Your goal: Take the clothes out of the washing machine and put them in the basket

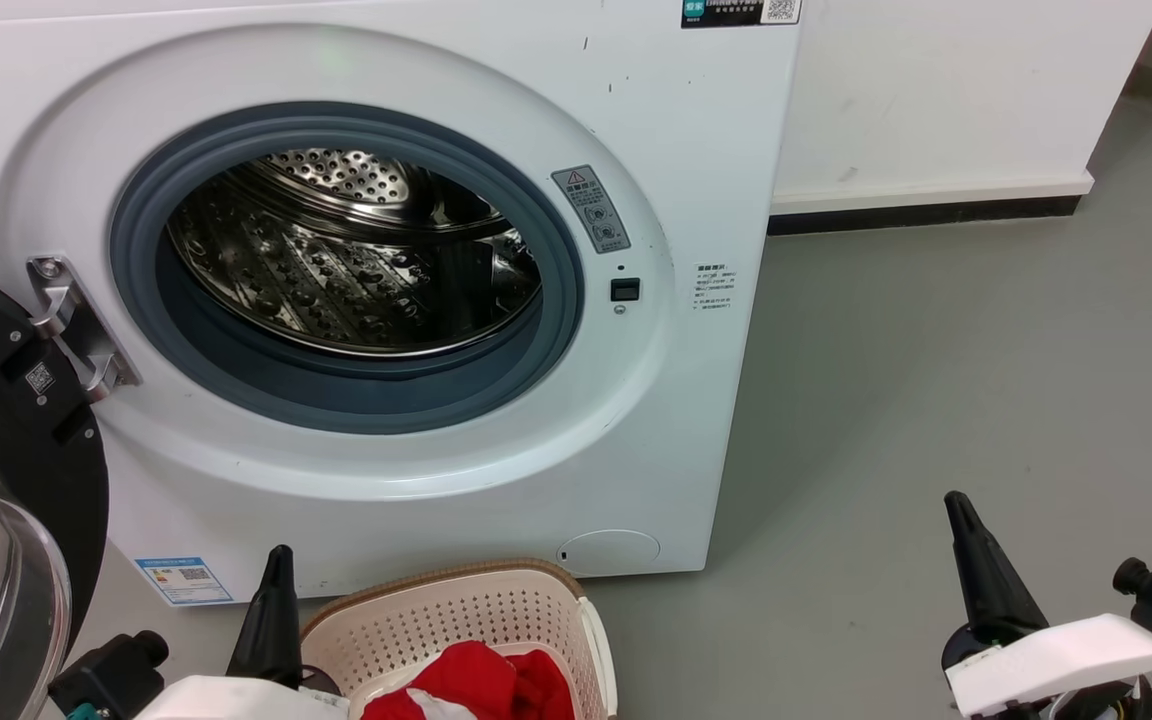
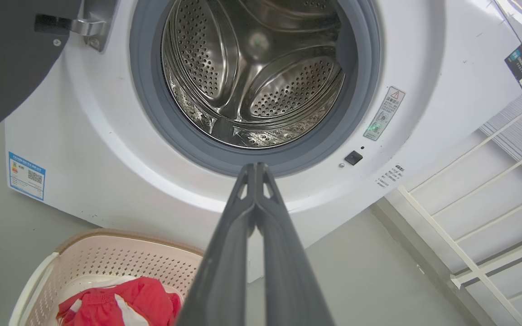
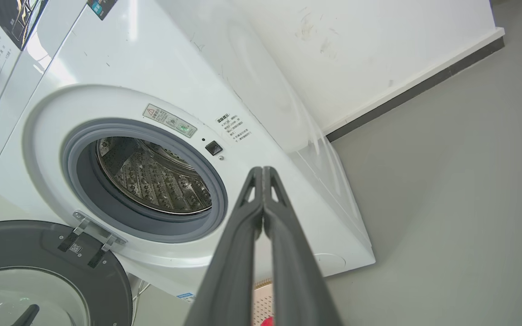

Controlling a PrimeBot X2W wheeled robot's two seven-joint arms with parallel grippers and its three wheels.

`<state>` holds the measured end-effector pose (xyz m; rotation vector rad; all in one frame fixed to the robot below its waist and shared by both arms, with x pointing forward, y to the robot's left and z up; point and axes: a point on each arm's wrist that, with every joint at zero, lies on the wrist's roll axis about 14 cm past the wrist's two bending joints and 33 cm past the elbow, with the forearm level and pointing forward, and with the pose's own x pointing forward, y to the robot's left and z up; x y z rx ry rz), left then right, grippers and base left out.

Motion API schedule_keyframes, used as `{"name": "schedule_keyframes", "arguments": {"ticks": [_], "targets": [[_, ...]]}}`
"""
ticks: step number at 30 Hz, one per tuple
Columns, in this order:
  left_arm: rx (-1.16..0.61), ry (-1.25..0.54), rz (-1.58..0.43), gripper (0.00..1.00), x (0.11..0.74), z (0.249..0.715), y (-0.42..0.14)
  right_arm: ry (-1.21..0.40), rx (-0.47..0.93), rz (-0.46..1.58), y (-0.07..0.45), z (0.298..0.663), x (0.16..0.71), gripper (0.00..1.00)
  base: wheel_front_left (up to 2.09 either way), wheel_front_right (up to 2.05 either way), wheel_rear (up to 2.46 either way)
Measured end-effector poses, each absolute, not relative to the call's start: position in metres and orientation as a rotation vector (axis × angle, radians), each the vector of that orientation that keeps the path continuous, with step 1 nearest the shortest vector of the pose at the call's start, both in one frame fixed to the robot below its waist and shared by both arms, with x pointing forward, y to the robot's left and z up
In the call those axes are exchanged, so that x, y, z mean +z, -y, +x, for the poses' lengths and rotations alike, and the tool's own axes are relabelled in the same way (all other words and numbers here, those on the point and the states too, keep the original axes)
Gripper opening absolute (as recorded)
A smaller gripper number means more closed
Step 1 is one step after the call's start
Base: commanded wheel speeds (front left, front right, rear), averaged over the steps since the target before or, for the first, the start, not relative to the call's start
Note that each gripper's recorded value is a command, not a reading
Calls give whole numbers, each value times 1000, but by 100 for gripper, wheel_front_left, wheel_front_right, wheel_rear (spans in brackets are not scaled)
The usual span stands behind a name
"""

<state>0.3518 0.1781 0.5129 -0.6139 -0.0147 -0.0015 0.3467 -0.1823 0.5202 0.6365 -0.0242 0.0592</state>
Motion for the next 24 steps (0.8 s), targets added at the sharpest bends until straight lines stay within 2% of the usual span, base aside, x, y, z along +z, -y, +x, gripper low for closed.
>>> {"name": "schedule_keyframes", "arguments": {"ticks": [24], "targets": [[6,-24,-954,0,506,365,-183,2,27,962,191,359,513,0,0,0,0]]}}
